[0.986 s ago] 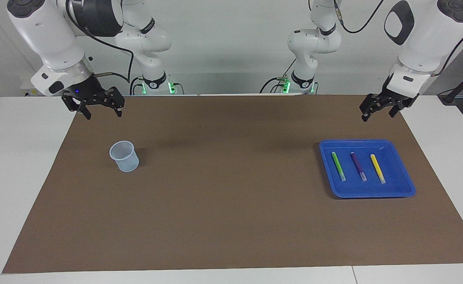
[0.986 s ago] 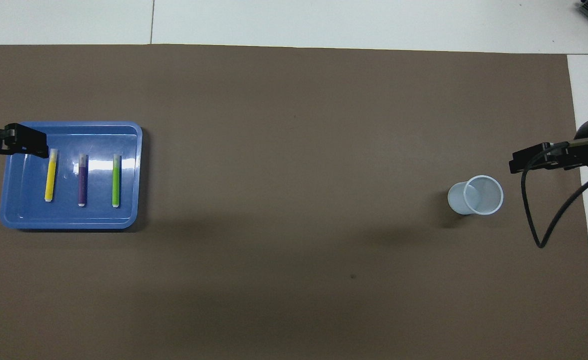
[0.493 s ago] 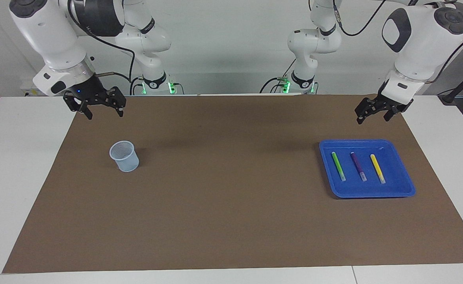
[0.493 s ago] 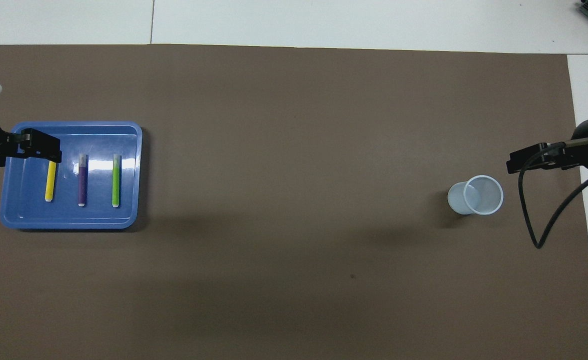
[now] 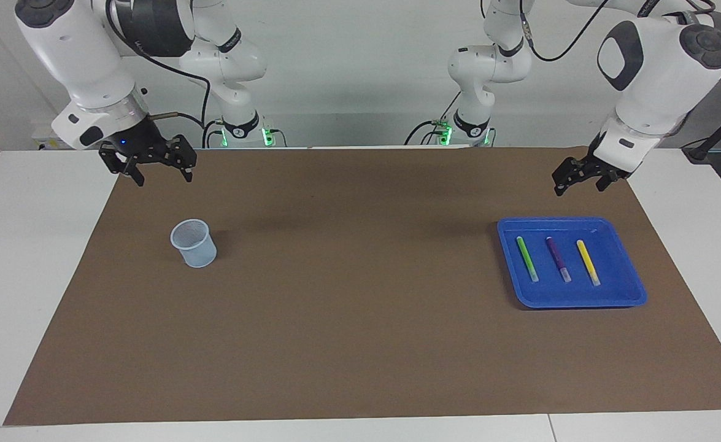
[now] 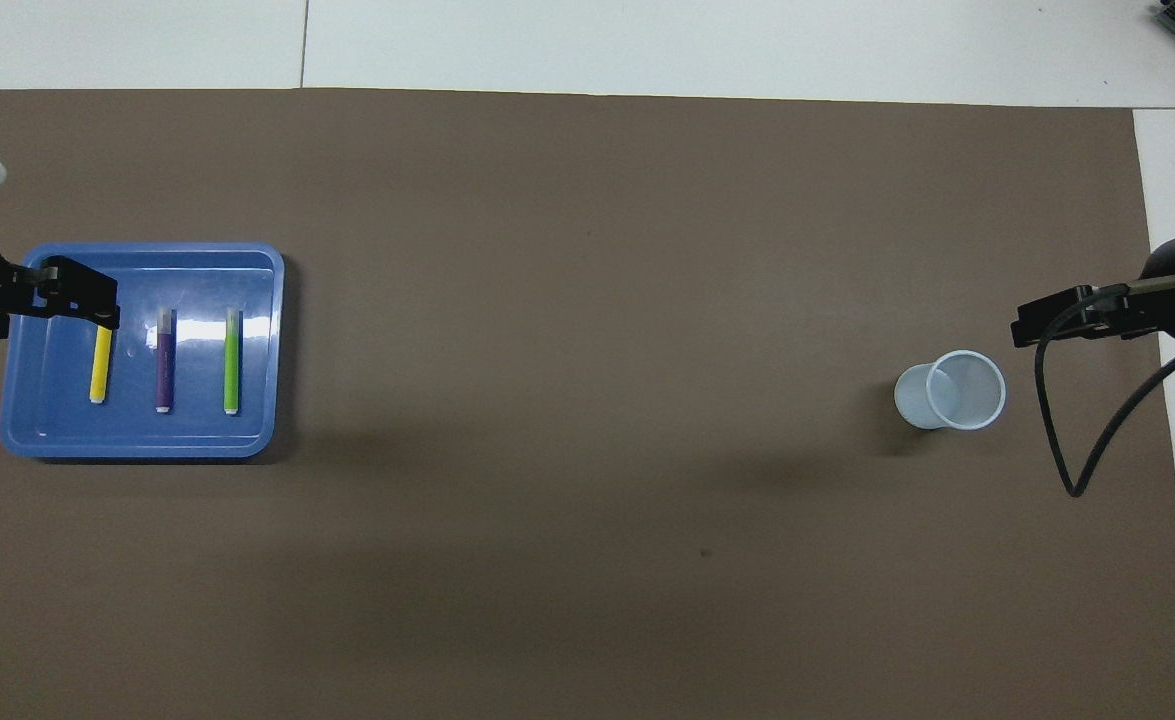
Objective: Right arm passes pens to left for tray arrangement
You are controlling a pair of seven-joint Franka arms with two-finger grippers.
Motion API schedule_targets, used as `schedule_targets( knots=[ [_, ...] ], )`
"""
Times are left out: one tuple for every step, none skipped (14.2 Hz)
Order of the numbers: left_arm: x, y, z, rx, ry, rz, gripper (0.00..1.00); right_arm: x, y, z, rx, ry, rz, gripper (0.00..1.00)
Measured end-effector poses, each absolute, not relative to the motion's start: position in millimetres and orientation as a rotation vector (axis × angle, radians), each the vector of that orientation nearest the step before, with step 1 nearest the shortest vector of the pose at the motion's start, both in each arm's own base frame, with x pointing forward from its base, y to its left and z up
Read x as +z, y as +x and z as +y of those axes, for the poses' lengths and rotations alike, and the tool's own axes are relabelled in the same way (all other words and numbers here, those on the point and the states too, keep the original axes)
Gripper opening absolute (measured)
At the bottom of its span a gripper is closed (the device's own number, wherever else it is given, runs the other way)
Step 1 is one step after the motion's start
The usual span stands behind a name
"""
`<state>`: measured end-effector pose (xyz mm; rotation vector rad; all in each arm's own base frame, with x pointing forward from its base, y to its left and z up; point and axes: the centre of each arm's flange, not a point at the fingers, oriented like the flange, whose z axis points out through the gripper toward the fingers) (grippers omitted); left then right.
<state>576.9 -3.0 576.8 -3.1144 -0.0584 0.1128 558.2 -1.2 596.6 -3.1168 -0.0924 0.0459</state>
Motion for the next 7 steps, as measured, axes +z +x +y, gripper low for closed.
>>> schedule_targets(
  knots=[
    [582.7, 577.1, 2.2, 0.099, -3.115, -0.07, 1.0, 596.6, 558.2, -1.1, 0.046, -3.117, -0.093, 1.0],
    [588.0, 577.3, 6.0, 0.084, -3.116, -0.077, 1.0, 596.6, 558.2, -1.1, 0.046, -3.117, -0.093, 1.0],
    [591.4, 577.3, 8.4, 0.076, -3.116, -0.081, 1.0, 596.6, 558.2, -1.1, 0.046, -3.117, -0.093, 1.0],
    [592.4, 577.2, 8.9, 0.074, -3.116, -0.082, 1.0, 596.6, 558.2, -1.1, 0.046, -3.117, -0.093, 1.0],
    [592.3, 577.3, 8.4, 0.074, -3.116, -0.081, 1.0, 596.6, 558.2, -1.1, 0.046, -3.117, -0.093, 1.0],
    [592.4, 577.3, 7.7, 0.074, -3.117, -0.079, 1.0, 596.6, 558.2, -1.1, 0.046, -3.117, -0.093, 1.0],
    [592.4, 577.3, 7.3, 0.074, -3.117, -0.078, 1.0, 596.6, 558.2, -1.1, 0.046, -3.117, -0.093, 1.0]
  ],
)
